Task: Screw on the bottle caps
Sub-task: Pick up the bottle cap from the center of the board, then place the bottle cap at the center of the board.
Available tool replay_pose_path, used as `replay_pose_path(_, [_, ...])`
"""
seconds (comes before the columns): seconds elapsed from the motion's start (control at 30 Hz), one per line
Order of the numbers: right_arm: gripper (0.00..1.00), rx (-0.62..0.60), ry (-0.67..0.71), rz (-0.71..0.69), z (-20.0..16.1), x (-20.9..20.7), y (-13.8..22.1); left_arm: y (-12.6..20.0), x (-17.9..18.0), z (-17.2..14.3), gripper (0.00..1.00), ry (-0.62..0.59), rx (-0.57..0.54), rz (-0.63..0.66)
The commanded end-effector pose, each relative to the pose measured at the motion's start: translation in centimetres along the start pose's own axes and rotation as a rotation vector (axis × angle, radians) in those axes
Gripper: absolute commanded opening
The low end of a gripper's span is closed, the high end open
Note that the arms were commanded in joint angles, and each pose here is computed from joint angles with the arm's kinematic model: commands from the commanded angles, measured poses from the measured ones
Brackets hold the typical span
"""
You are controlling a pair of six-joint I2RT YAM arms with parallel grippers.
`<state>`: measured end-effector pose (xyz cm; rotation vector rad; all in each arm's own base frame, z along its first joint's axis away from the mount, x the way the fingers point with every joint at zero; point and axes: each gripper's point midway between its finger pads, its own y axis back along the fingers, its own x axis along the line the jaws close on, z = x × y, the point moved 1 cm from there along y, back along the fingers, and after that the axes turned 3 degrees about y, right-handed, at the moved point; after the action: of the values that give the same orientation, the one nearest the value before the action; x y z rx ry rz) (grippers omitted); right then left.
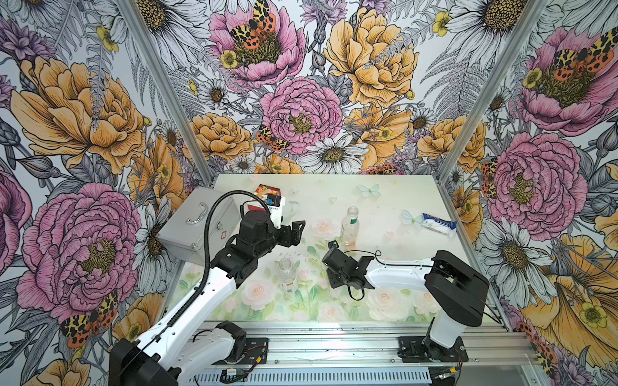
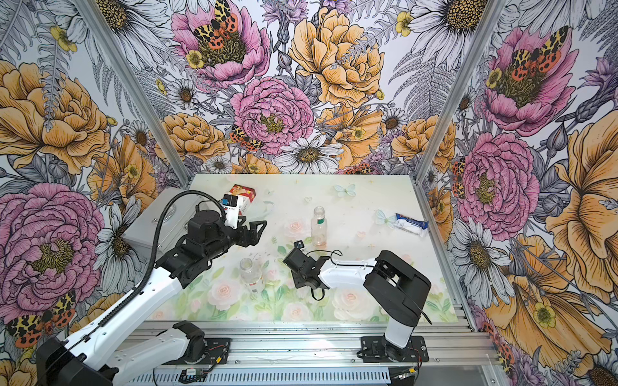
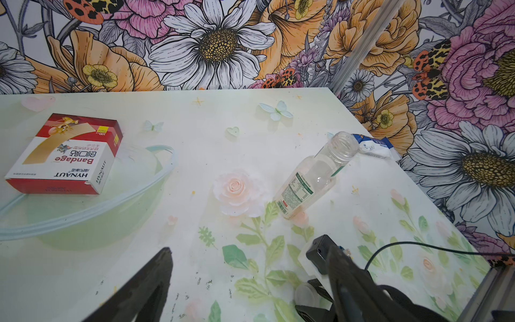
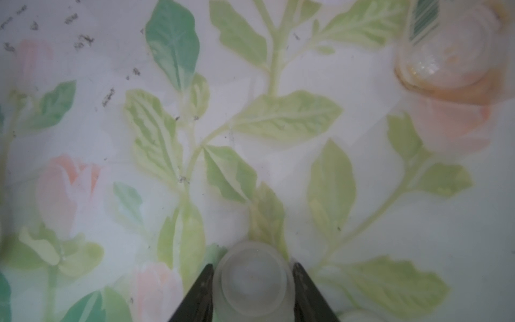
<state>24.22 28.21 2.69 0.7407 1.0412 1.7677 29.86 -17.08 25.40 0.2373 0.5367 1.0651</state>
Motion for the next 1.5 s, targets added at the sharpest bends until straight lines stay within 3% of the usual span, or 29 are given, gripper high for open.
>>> replay_pose_path(0.0, [0.42, 0.063, 0.027, -0.044, -1.4, -0.5, -0.6, 0.3, 0.0, -0.1, 0.87, -0.031, -0.011, 0.004])
replay_pose_path(0.27, [0.41, -0.015, -0.02, 0.045, 1.2, 0.6, 2.4, 0.5, -3.0, 0.0, 0.88, -0.165, -0.003, -0.109])
replay_pose_path(0.47, [0.42, -0.076, -0.137, 0.226, 4.1, 1.1, 6.9, 2.0, -8.2, -0.6, 0.89, -0.372, -0.032, -0.305])
replay_pose_path(0.6, [0.42, -0.145, -0.215, 0.358, 6.1, 0.5, 11.1, 3.6, -10.8, -0.9, 0.91, -0.464, -0.108, -0.439])
replay_pose_path(0.87, [0.43, -0.318, -0.343, 0.556, 9.6, -1.7, 19.1, 5.7, -12.5, -1.0, 0.99, -0.558, -0.223, -0.555])
replay_pose_path(1.13, [0.42, -0.469, -0.433, 0.953, 12.8, 0.0, 25.8, 5.5, -14.0, -0.2, 0.99, -0.594, -0.349, -0.595])
replay_pose_path(1.23, [0.41, -0.488, -0.472, 1.08, 13.4, 0.7, 26.6, 5.0, -14.4, 0.4, 0.99, -0.603, -0.373, -0.599])
replay_pose_path(1.47, [0.41, -0.481, -0.457, 1.15, 13.1, 1.3, 27.5, 4.3, -15.7, 0.2, 0.96, -0.647, -0.401, -0.67])
